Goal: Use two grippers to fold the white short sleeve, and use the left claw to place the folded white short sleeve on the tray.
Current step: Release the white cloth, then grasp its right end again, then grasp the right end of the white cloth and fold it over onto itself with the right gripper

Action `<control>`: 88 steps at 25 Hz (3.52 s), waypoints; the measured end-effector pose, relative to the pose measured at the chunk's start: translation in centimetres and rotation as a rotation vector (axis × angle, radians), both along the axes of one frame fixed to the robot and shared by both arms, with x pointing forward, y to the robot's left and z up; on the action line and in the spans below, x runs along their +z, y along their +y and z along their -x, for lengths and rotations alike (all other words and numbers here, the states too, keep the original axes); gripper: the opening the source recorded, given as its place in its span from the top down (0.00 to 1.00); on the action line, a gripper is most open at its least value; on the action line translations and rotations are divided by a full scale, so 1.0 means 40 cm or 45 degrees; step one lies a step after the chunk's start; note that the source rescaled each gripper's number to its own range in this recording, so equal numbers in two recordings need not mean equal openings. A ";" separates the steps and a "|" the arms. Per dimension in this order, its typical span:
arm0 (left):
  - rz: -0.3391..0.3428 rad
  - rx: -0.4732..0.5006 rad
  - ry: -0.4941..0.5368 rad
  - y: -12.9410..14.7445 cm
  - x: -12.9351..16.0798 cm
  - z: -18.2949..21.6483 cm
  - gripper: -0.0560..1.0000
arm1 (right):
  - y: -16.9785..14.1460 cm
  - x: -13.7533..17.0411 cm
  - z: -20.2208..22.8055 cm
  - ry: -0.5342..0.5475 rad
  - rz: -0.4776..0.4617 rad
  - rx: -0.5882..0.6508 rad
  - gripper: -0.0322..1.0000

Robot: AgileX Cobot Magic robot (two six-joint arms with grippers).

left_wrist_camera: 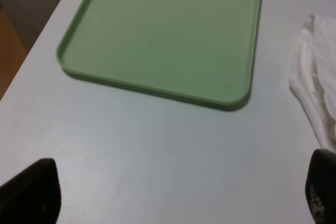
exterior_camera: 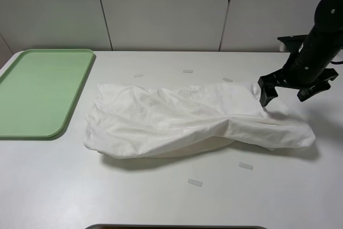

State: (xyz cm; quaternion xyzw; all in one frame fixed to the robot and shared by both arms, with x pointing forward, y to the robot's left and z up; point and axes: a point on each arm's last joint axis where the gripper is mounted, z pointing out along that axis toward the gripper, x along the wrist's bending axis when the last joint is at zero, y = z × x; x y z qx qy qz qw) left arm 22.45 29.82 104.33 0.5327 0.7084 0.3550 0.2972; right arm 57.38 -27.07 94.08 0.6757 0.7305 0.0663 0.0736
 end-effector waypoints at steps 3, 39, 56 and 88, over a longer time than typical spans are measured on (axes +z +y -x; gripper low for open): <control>-0.001 -0.001 0.000 0.000 0.000 0.000 0.07 | -0.040 0.000 -0.005 -0.012 0.006 -0.034 0.00; -0.002 0.000 0.001 0.000 0.000 0.000 0.07 | -0.081 -0.219 -0.032 0.232 -0.022 0.053 0.23; -0.004 0.001 0.000 0.000 0.000 0.000 0.07 | -0.069 -0.178 -0.041 0.173 -0.040 0.042 0.88; -0.004 0.001 0.000 0.000 0.000 0.000 0.07 | 0.041 0.198 -0.155 0.014 0.425 0.205 0.88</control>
